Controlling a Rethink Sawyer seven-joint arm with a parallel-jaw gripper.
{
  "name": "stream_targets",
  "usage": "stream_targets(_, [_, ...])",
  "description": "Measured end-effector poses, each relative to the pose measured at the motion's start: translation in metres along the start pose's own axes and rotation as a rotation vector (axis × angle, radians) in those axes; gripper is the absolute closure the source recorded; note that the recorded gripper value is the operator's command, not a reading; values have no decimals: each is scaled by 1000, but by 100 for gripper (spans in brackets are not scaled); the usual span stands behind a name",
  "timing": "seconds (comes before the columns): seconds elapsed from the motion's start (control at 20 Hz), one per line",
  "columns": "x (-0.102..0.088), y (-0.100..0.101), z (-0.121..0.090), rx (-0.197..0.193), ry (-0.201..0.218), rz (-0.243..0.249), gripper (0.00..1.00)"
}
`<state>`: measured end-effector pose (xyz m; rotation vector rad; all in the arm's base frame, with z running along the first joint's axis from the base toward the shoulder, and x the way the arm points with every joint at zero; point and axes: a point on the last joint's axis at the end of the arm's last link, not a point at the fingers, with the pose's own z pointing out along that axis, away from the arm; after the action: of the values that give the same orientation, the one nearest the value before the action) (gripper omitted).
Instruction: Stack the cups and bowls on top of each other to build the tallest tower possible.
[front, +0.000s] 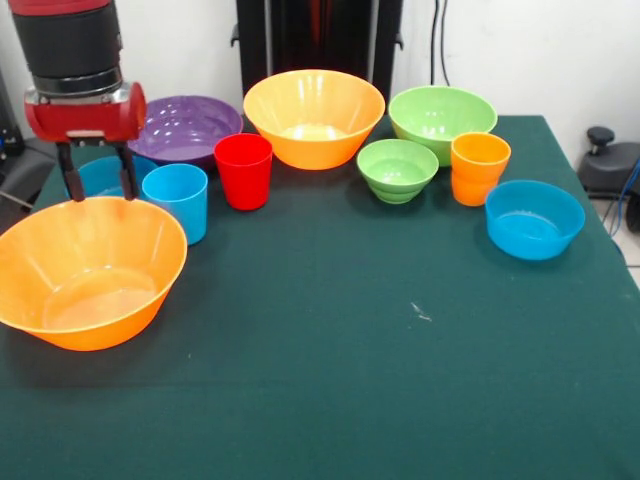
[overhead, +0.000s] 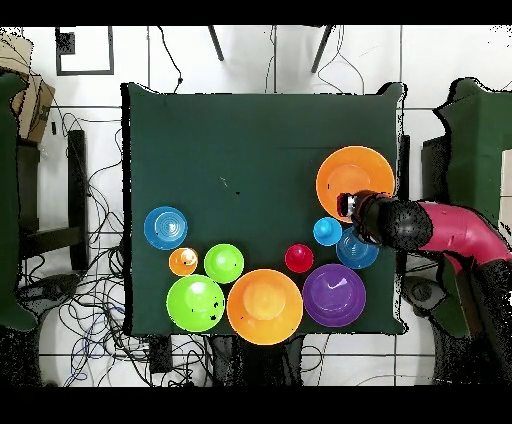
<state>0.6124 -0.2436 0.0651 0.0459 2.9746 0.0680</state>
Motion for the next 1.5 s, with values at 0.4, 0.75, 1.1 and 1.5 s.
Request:
stream_targets(0.4, [-21,47,-25,68,-48,-123,0])
stream_targets(0.75, [-29,83,-27,69,-77,-186,0])
stream_targets(1.1, [-26,98,-23,66,-77,-208,0])
stream_targets(1.5, [-18,88,-20,76,-58,-189,0])
